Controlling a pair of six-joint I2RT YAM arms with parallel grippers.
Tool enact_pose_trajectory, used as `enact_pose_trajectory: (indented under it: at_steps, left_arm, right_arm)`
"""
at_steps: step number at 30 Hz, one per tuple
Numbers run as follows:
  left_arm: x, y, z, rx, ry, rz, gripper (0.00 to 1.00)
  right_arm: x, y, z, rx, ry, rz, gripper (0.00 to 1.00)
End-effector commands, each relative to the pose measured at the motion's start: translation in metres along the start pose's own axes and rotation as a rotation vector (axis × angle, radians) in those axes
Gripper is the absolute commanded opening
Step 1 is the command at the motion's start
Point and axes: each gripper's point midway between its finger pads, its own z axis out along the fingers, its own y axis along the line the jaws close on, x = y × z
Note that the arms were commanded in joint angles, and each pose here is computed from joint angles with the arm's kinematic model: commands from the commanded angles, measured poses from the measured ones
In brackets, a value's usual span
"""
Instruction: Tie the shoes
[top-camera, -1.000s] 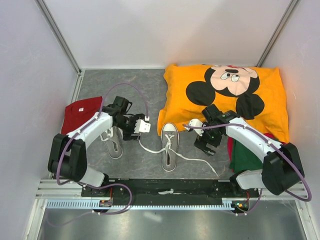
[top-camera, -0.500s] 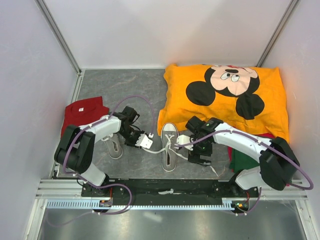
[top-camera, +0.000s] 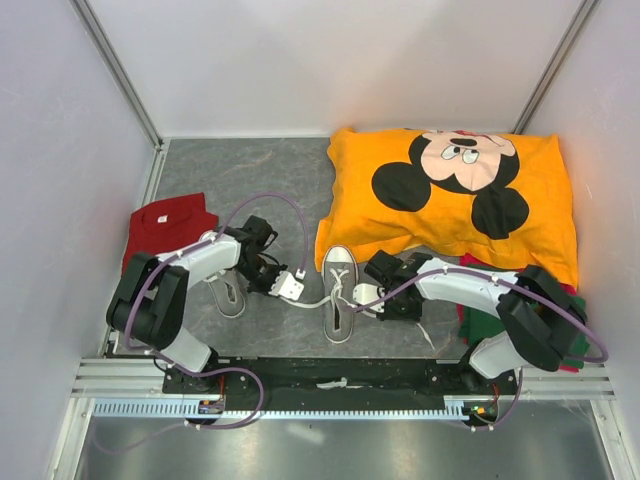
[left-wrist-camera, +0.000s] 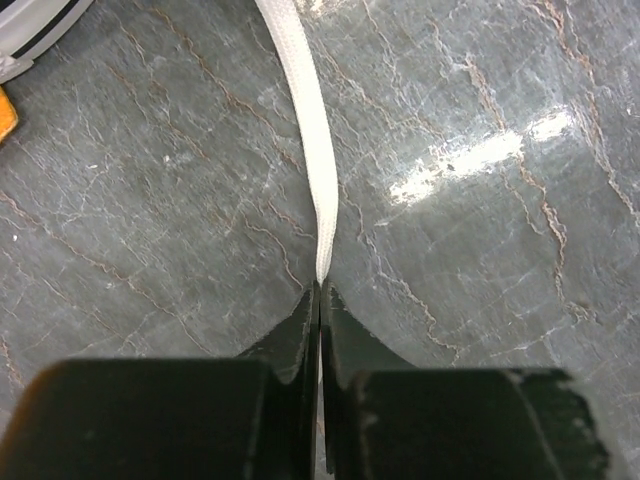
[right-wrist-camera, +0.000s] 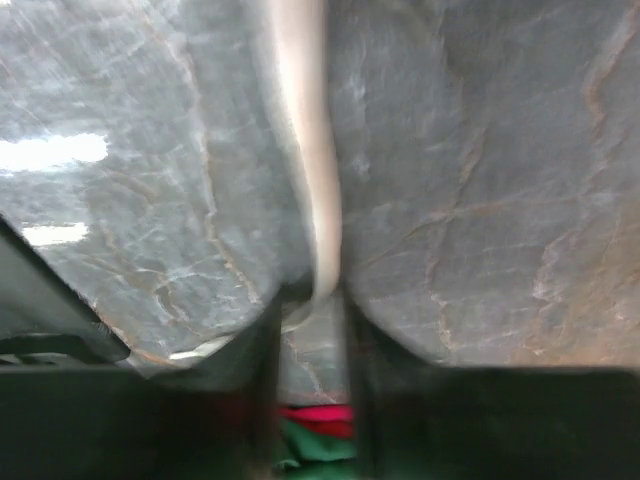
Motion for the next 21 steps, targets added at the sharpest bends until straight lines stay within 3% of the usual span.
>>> enact_pose_trajectory:
  at_steps: [1, 3, 8, 12, 18, 21]
  left_arm:
    - [-0.011, 0.006, -0.001, -0.063, -0.047, 0.035, 0.02]
    - [-0.015, 0.004, -0.006, -0.076, -0.05, 0.026, 0.02]
    - [-0.061, 0.012, -0.057, -0.202, -0.155, -0.059, 0.02]
    - [-0.099, -0.008, -0.092, -0.252, -0.246, -0.095, 0.02]
    - [-0.126, -0.032, -0.118, -0.355, -0.312, -0.066, 0.02]
    - [-0.129, -0.042, -0.12, -0.353, -0.318, -0.059, 0.01]
  right_arm:
    - [0.013, -0.004, 0.01, 0.065, 0.024, 0.004, 0.15]
    - [0.004, -0.011, 0.001, 0.102, -0.013, 0.027, 0.0]
    - [-0.027, -0.045, -0.05, 0.261, -0.199, 0.079, 0.0]
    - [-0.07, -0.073, -0.101, 0.316, -0.377, 0.106, 0.0]
    - [-0.146, -0.084, -0.174, 0.263, -0.668, 0.033, 0.0]
    - [-0.179, -0.082, -0.19, 0.185, -0.756, 0.01, 0.0]
